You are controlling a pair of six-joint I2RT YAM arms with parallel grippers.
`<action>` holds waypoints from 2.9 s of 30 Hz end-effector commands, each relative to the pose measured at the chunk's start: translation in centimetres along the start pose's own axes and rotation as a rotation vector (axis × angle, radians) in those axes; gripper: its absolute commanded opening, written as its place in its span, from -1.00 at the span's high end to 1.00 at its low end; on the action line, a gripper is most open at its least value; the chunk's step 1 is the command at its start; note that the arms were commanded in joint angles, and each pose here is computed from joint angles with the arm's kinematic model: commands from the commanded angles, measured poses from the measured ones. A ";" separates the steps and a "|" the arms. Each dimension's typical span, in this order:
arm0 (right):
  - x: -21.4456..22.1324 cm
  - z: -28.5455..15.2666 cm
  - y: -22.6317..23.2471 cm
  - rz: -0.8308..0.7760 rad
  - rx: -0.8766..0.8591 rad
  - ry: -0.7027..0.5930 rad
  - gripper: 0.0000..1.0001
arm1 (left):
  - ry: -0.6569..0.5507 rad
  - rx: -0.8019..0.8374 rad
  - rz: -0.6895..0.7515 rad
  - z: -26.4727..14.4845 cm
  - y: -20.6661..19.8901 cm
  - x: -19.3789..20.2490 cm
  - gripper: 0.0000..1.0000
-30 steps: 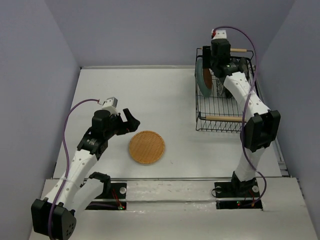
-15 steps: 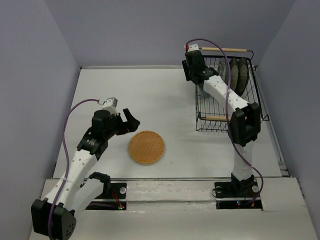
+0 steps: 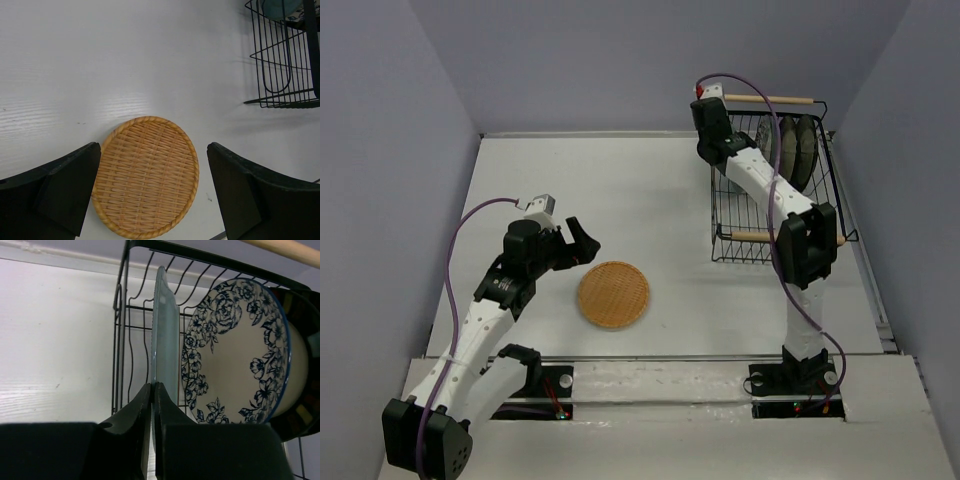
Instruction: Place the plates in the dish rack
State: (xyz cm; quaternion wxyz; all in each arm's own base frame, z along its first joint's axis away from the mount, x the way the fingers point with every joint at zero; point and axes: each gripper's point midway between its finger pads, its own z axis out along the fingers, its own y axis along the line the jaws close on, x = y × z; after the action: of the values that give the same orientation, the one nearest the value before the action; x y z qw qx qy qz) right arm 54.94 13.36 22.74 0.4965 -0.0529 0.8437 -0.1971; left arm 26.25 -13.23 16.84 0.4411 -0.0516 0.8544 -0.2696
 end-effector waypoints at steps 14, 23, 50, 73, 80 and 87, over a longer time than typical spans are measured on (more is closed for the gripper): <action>-0.1 0.1 -9.5 0.302 0.083 -0.011 0.86 | -0.017 0.041 0.024 -0.1 -0.7 -0.2 -0.98; 2.4 -0.5 -9.7 0.431 0.063 0.019 0.86 | -0.012 0.042 0.024 0.0 -0.7 -0.1 -0.98; 5.3 -1.6 -10.4 0.498 0.117 0.033 0.86 | -0.014 0.055 0.025 -0.1 -1.0 -0.2 -0.98; 0.5 3.6 -8.4 0.304 0.007 -0.040 0.86 | -0.009 0.045 0.025 0.1 -0.8 -0.1 -0.98; -0.2 4.6 -7.6 0.294 -0.046 -0.049 0.86 | -0.010 0.043 0.024 0.0 -0.7 -0.1 -0.98; 0.2 4.5 -6.5 0.338 -0.120 -0.032 0.71 | -0.011 0.041 0.024 0.1 -0.7 -0.1 -0.98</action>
State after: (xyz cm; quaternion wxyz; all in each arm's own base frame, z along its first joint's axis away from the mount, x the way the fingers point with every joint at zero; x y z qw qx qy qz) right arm 57.83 3.92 25.35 0.5517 0.0761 0.8222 -0.1178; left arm 26.18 -13.52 17.00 0.4404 -0.0464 0.8526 -0.2774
